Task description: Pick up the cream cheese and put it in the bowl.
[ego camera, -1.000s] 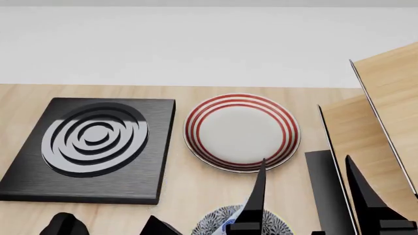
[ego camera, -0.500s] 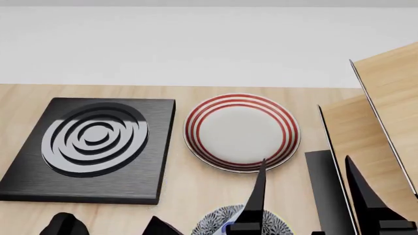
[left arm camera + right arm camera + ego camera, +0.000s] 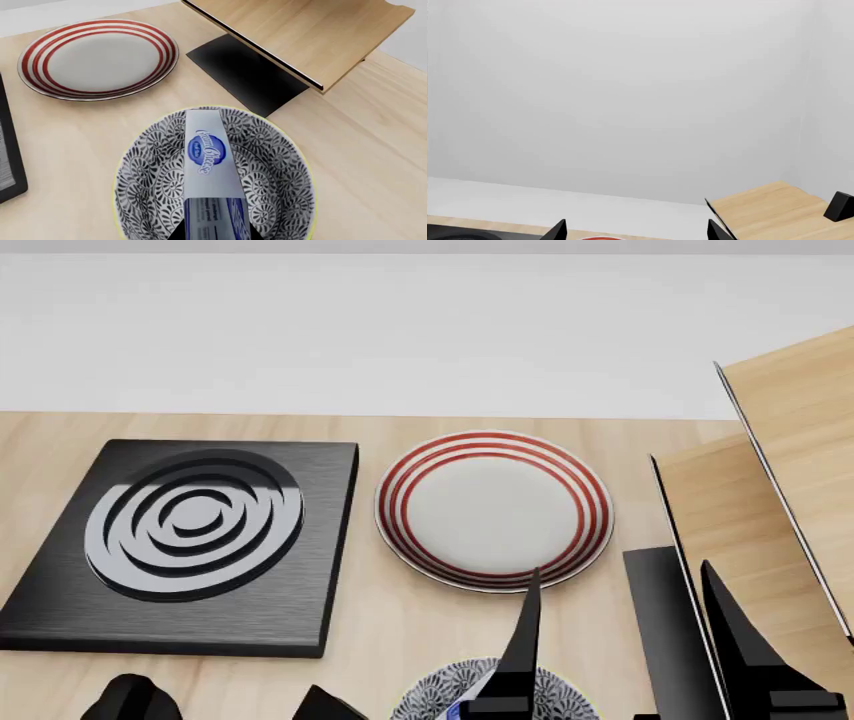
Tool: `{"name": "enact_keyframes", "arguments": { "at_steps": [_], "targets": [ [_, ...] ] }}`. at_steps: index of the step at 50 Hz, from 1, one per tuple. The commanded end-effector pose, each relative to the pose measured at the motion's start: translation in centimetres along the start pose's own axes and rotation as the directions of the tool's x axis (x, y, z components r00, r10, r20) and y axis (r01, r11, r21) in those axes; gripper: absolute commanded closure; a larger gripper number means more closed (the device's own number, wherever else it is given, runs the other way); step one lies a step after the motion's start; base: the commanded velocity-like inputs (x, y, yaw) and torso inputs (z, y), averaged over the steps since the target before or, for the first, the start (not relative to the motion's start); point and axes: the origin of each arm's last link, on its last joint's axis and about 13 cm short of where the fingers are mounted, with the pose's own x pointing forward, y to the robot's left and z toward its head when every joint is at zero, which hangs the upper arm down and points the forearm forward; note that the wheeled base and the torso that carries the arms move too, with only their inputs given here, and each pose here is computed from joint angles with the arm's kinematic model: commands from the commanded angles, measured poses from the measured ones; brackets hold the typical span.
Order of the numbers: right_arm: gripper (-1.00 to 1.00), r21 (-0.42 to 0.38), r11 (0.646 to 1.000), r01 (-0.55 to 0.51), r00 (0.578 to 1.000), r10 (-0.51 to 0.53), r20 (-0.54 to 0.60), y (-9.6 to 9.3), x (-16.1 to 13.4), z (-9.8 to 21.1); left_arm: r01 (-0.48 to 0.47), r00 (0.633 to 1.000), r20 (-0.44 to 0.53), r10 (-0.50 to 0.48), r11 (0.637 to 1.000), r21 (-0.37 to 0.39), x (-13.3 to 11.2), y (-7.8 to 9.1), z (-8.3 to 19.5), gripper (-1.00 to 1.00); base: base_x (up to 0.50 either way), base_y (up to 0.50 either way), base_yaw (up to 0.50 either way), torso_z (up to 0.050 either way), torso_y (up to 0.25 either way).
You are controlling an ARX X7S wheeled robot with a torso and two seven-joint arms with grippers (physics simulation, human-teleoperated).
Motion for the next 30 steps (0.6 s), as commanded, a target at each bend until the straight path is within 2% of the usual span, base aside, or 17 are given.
{"name": "enact_keyframes", "arguments": {
  "at_steps": [1, 2, 13, 30],
  "targets": [
    [-1.0, 0.002, 1.0, -0.003, 1.0, 0.003, -0.002, 0.01, 0.01, -0.03, -0.005, 1.0, 0.005, 0.005, 1.0, 0.007, 0.03, -0.05, 0.4, 1.0, 0.0, 0.0, 0.0, 0.0, 0.0],
    [-1.0, 0.002, 1.0, -0.004, 1.0, 0.004, -0.001, 0.02, 0.01, 0.0, -0.001, 1.0, 0.003, 0.001, 1.0, 0.002, 0.07, -0.03, 0.37, -1.0, 0.0, 0.0, 0.0, 0.0, 0.0],
    [-1.0, 0.004, 1.0, -0.001, 1.0, 0.001, -0.001, -0.05, 0.04, 0.05, 0.02, 1.0, -0.007, -0.02, 0.999, 0.033, -0.03, -0.45, 0.61, -1.0, 0.0, 0.0, 0.0, 0.0, 0.0],
    [-1.0, 0.004, 1.0, -0.004, 1.0, 0.004, -0.003, 0.02, -0.06, -0.13, 0.002, 1.0, -0.018, -0.002, 1.0, 0.026, -0.03, -0.31, 0.49, -1.0, 0.0, 0.0, 0.0, 0.0, 0.0]
  ]
}}
